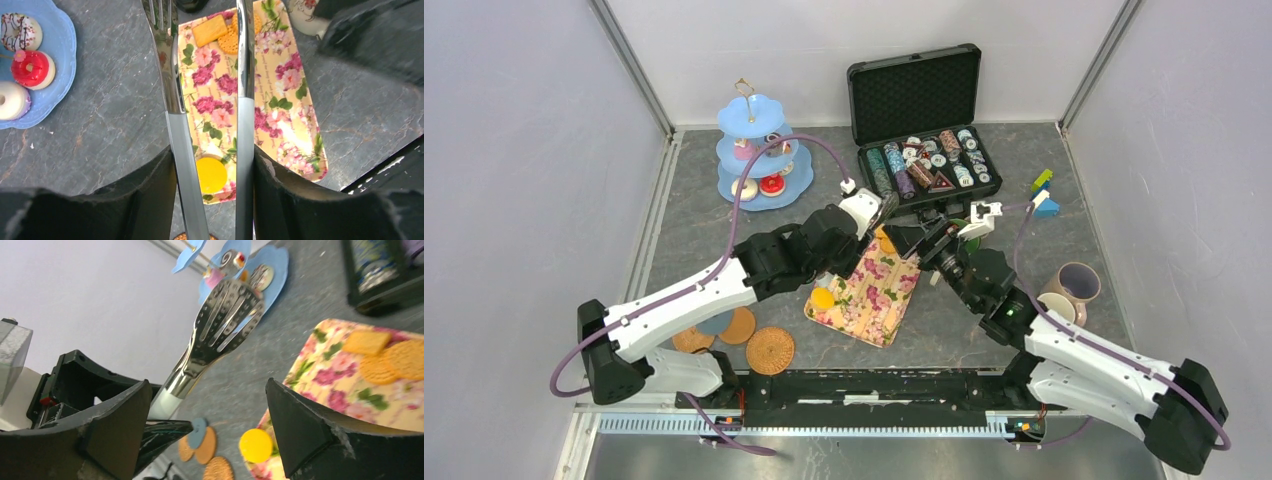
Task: Serve the afternoon tea
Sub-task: Pick up the clamp from the tray, then move the tray with dessert.
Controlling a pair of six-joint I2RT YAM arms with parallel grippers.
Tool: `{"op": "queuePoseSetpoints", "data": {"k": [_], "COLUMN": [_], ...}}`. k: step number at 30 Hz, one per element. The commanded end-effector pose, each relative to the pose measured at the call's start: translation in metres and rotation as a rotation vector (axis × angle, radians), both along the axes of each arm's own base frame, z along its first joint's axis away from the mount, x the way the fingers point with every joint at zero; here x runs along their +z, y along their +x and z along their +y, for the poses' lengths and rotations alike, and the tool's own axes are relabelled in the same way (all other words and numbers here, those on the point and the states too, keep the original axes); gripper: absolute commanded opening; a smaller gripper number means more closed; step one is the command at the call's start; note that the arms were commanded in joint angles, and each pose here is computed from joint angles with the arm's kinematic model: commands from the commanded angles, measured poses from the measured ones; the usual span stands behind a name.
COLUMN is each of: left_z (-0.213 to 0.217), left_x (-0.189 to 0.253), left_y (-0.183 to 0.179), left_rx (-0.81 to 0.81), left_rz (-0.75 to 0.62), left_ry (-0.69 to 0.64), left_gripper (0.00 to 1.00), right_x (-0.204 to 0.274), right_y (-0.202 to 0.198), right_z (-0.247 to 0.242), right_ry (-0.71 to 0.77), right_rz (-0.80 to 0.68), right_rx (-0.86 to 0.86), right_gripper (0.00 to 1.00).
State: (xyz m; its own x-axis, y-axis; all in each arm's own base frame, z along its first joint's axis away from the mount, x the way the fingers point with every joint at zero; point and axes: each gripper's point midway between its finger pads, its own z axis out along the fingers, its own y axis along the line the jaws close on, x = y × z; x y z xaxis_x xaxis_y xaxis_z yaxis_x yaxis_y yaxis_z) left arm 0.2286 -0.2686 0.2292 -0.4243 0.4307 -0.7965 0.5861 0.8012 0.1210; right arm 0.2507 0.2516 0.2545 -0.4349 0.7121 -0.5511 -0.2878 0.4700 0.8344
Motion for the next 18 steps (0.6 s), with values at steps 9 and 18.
{"op": "queuePoseSetpoints", "data": {"k": [9, 18], "left_z": [0.055, 0.098], "left_x": [-0.003, -0.019], "left_y": [-0.045, -0.092], "left_rx": [0.079, 0.25], "left_rz": [0.289, 0.584], "left_ry": [0.037, 0.057], "left_gripper": [0.56, 0.52], "right_x": [0.008, 0.019], "right_y": [0.014, 0.03], "right_z": [-0.104, -0.082], "right_ry": [-0.478, -0.822], "right_rz": [-0.211, -0.369], "right_rx": [-0.382, -0.246], "right_gripper": [0.95, 0.94]}}
